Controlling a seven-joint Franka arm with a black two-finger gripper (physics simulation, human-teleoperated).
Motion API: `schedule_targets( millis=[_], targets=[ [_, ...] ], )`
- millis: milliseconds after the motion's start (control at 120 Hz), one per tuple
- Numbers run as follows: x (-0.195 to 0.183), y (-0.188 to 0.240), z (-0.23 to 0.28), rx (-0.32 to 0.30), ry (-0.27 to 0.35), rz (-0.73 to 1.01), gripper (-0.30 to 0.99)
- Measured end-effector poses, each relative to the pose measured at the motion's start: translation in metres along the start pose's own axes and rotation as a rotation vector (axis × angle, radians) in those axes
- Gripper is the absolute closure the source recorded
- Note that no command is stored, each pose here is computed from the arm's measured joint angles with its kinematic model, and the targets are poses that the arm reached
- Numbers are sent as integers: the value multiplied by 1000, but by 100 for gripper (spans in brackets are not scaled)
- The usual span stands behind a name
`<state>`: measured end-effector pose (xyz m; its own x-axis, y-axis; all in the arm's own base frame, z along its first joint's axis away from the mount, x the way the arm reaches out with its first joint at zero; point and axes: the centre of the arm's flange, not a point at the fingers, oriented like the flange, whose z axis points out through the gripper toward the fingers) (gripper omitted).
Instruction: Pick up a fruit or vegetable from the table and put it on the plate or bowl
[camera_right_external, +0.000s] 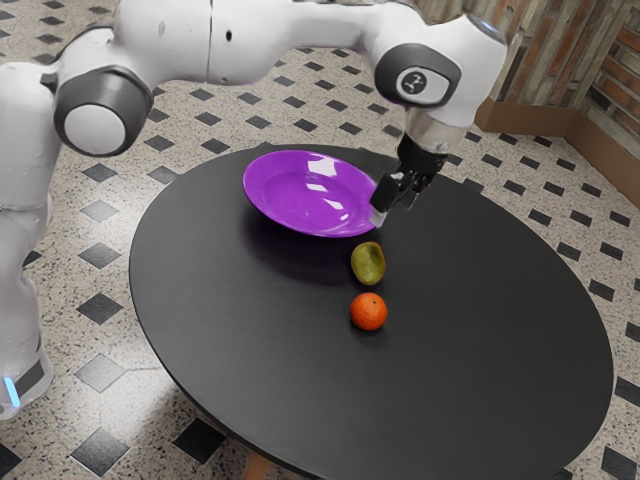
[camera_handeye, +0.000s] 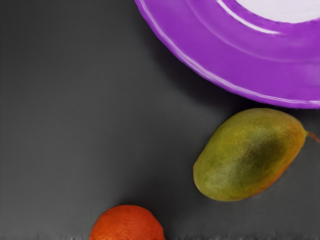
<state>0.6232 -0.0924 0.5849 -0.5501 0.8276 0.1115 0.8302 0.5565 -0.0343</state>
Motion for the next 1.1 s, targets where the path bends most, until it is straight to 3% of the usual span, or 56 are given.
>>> schedule_targets(
  millis=[133, 258, 542, 675, 883, 1100],
  targets=[
    [-20, -7, 41, 30, 4, 66, 0],
    [-16, -32, 74, 55, -26, 117, 0],
    [-41, -74, 71, 15, -130, 227, 0],
    [-12, -75, 79, 28, -161, 210, 0],
    [23, -39, 95, 23, -170, 154, 0],
    [2, -45, 108, 16, -165, 216, 0]
  ],
)
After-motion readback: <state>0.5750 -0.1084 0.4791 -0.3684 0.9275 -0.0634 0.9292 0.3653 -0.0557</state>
